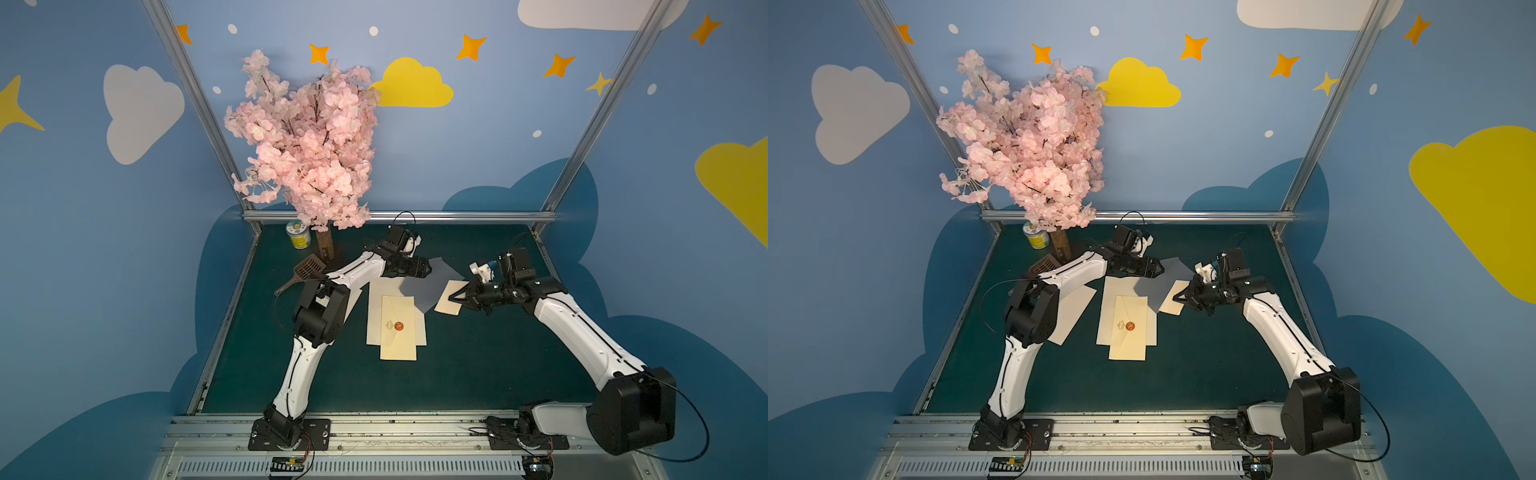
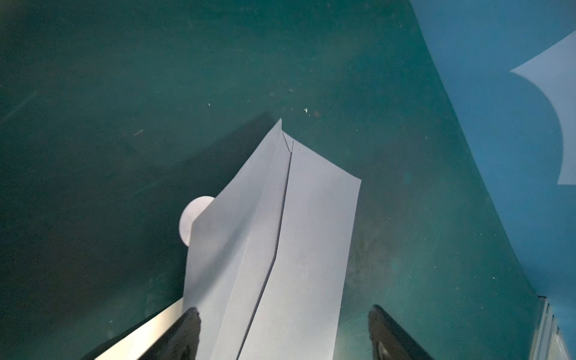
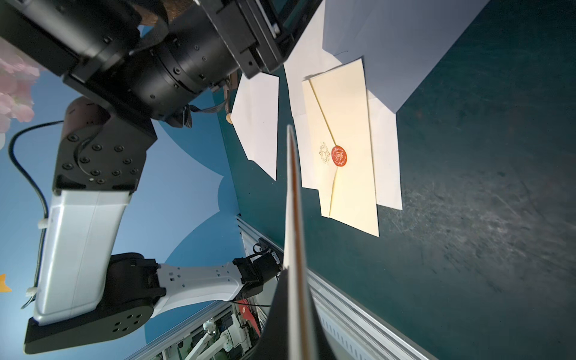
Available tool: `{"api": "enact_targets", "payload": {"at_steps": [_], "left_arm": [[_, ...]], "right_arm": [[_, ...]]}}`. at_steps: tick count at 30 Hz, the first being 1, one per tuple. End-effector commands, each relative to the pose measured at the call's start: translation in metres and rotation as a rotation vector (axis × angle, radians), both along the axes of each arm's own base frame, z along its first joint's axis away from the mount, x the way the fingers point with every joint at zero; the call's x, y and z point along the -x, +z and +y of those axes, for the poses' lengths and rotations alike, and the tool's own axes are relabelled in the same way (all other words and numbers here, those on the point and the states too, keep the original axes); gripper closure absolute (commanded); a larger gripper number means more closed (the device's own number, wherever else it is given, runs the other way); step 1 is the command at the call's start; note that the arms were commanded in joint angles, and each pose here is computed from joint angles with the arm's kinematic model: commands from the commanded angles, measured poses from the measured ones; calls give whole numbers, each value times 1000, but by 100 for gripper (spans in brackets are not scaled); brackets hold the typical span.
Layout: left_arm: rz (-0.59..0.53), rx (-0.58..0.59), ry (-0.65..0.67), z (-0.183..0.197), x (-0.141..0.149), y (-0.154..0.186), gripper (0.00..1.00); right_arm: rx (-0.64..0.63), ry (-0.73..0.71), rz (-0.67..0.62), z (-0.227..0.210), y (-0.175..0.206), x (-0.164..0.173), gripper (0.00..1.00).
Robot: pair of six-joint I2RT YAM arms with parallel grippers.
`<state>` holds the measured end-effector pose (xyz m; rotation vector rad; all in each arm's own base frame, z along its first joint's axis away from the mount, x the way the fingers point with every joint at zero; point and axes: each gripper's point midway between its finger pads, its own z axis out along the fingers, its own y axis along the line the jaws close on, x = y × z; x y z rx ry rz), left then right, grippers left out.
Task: Fold the letter paper in half and place it into the envelope
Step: Pick up the envelope from the center of the board.
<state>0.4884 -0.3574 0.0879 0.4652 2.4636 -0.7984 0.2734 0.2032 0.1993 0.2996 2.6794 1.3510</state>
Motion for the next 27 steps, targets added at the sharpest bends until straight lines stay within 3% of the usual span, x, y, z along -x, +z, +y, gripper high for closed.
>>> {"api": "enact_targets", "payload": {"at_steps": [1,7,9,12,15,17,23,27], "left_arm": [[14,-25,-2,2,-7,-6,21],[42,-22,9,-5,-17,-19,41],[50,-35,15,-4,-18,-23,41],[41,-51,30,-1,-21,-25,32],[-3,-86,53,4,-25,-18,8],[-33,-111,68,9,-26,-14,0],[-56,-141,105,16,-33,-17,0],[-23,-118,88,9,-37,-27,7]], "right_arm": [[-2,8,37,-6,-5,13,100],[-15,3,23,-14,1,12,100],[-19,-2,22,-17,1,11,100],[-31,-6,20,-21,2,10,100],[-34,-6,22,-23,2,10,100],[-37,-5,25,-23,1,10,100],[-41,-5,24,-24,0,8,100],[-41,-6,28,-24,0,6,100]]}}
